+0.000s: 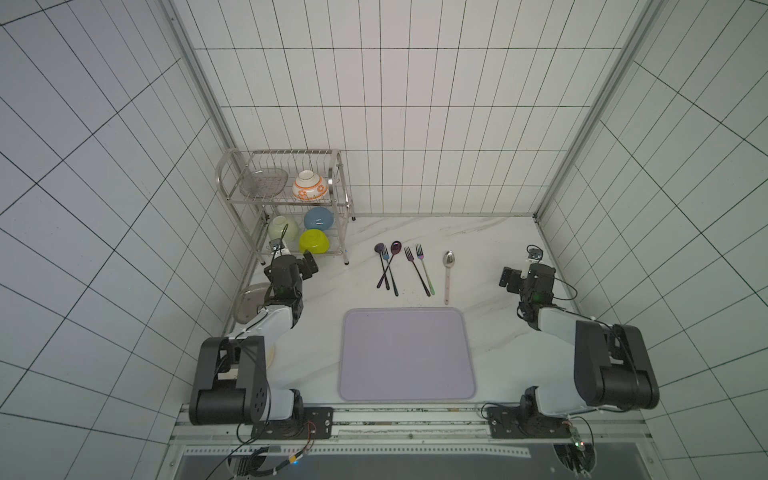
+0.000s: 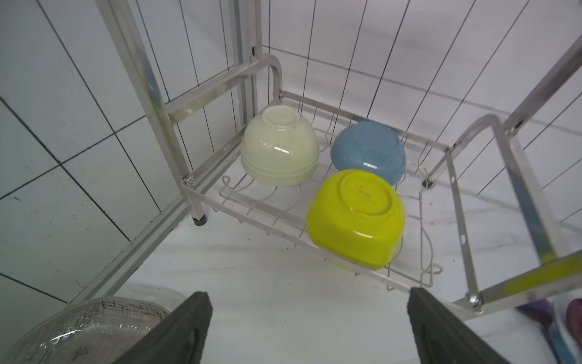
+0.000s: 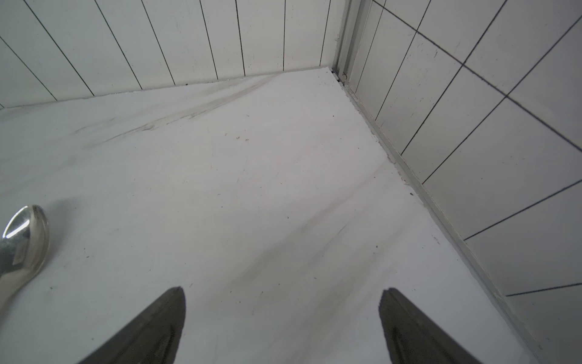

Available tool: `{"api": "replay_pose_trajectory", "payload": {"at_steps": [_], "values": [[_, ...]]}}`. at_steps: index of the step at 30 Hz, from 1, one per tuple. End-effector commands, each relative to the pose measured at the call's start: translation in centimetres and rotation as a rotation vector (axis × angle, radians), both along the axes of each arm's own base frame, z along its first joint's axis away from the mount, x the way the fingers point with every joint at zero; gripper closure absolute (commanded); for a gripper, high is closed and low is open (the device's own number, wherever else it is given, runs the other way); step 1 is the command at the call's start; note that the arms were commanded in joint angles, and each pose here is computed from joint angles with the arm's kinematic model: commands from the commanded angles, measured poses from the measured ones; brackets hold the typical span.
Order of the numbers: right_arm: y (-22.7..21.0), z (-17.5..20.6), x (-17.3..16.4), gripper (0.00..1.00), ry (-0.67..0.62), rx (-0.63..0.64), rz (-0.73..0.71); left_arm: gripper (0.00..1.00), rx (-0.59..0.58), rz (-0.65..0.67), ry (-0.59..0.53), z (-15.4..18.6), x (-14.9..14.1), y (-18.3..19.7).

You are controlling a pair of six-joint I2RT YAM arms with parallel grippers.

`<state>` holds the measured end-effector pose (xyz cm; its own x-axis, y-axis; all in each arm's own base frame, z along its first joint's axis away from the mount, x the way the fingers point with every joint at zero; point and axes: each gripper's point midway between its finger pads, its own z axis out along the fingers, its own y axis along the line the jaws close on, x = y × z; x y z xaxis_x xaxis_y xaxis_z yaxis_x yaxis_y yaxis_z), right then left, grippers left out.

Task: Set the spoon and fork side by side
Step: Pick up the fork at the center of the board.

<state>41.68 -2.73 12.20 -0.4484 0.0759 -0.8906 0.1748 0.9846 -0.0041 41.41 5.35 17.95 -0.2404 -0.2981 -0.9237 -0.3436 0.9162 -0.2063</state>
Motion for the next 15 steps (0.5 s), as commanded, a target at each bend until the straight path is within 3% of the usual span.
{"api": "replay_pose_trajectory", "payload": {"at_steps": [1,6,9,15], "values": [[-0.3,-0.7,-1.4,0.01,0.185,0.069,-0.057,0.01,-0.186,0.1,0.109,-1.7,-2.6,0.1],[2.5,-0.2,-1.9,0.05,0.276,0.163,-0.036,0.02,-0.4,0.085,0.285,-3.2,-5.0,-2.4],[6.8,0.4,-2.5,0.07,0.356,0.164,0.065,0.02,-0.517,0.009,0.407,-4.6,-7.0,-5.1],[15.2,1.2,-4.5,0.16,0.569,0.118,0.288,0.02,-0.6,-0.214,0.711,-7.0,-11.5,-12.0]]}}
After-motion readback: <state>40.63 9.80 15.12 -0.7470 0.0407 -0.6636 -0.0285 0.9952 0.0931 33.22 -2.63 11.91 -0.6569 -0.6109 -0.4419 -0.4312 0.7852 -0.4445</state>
